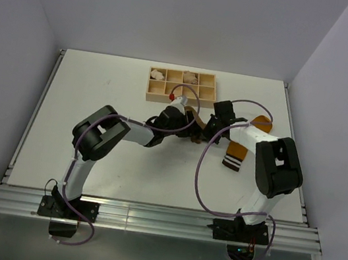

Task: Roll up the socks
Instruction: Roll the sock at the center of the board.

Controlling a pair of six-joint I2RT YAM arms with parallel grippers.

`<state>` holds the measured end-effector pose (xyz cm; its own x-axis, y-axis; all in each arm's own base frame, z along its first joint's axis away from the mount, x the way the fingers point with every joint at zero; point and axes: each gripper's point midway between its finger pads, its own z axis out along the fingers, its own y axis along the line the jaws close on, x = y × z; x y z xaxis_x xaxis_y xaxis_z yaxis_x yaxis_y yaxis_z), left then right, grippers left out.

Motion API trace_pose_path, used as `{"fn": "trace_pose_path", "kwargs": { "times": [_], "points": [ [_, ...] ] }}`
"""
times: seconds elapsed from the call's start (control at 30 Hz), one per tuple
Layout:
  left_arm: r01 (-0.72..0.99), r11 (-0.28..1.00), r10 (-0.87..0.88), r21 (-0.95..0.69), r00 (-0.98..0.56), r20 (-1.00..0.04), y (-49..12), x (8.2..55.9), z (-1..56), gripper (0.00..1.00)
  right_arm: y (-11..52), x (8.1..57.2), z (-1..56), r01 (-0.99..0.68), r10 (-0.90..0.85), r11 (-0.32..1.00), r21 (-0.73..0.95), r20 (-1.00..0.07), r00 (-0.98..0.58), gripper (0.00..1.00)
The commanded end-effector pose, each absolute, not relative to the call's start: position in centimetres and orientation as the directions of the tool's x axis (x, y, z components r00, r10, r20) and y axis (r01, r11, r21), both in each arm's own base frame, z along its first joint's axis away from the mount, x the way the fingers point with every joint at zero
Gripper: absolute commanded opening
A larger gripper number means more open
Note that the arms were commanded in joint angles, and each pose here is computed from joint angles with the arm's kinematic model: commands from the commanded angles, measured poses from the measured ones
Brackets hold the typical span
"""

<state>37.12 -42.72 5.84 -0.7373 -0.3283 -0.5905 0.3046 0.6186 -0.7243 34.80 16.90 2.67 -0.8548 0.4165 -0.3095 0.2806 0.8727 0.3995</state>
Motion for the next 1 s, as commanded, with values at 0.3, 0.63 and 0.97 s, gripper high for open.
{"fn": "trace_pose_path", "kwargs": {
  "times": [0.3,0.63,0.97],
  "points": [
    [0.32,0.614,-0.324,-0.722,-0.732,-0.6,-44.4,38.1,5.9,0.55,18.2,34.2,1.8,0.237,0.363,0.891,0.387,-0.296,-0.883,0.02],
    [0.357,0.6,-0.396,-0.716,-0.646,-0.653,-41.8,38.2,10.7,0.59,17.9,34.0,1.4,0.235,0.354,0.899,0.37,-0.297,-0.887,0.02],
    [0.321,0.63,-0.367,-0.707,-0.68,-0.635,-43.1,39.8,9.6,0.58,18.0,34.3,1.7,0.23,0.352,0.899,0.372,-0.301,-0.886,0.02]
  ]
}}
